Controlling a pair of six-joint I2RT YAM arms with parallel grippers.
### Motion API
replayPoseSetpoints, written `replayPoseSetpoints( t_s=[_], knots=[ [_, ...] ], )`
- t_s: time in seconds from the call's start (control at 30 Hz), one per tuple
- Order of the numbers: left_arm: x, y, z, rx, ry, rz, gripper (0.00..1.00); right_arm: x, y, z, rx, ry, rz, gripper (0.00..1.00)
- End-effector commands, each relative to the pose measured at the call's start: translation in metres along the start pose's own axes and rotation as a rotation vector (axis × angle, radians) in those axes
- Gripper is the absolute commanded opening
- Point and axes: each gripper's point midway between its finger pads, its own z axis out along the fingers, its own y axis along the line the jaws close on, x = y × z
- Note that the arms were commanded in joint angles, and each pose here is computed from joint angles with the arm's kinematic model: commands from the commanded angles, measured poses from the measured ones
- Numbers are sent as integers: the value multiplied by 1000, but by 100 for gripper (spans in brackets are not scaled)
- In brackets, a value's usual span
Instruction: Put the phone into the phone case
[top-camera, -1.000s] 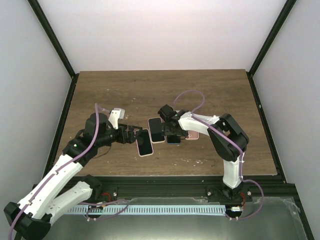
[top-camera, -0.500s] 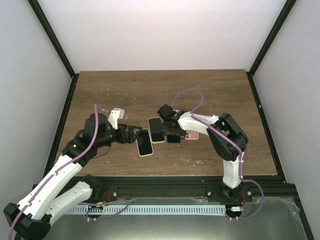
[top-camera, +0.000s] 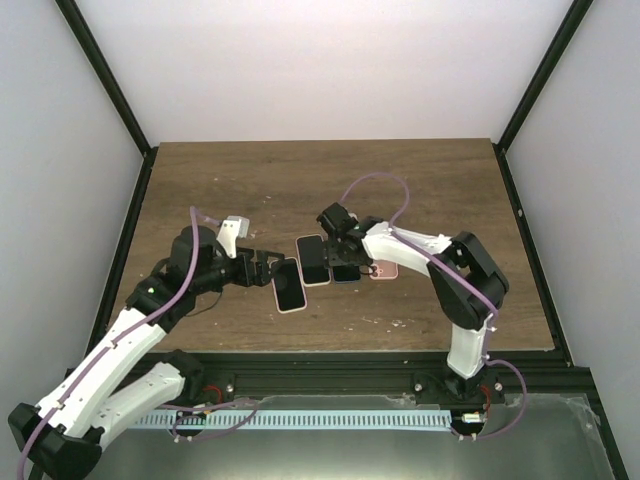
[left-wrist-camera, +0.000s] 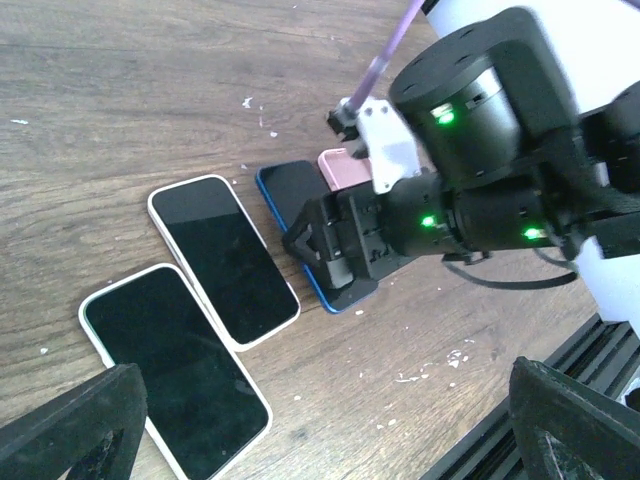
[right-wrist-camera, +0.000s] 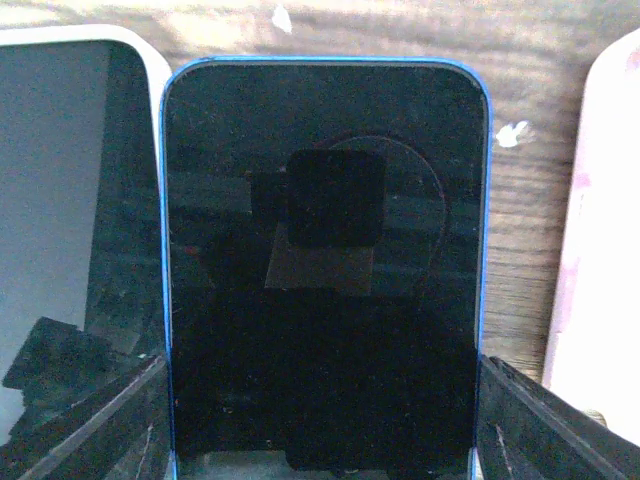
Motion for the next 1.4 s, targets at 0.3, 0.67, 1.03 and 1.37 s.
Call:
replayPoseSetpoints(
  t_s=[0.3,0.67,1.03,1.37],
  knots=[
    [-5,2,0,-18,-8,-5,100,-40,-65,-38,94,-136,17,57],
    [-3,3,7,-9,5,-19,100,-41,-118,-23,161,-127,38,57],
    [-1,5,9,-19,11,-17,100,-38,-114,-2,144,-89,35,57],
    [-2,5,11,-14,10,-20,100,-28,-114,6,136,-65,52,63]
  ],
)
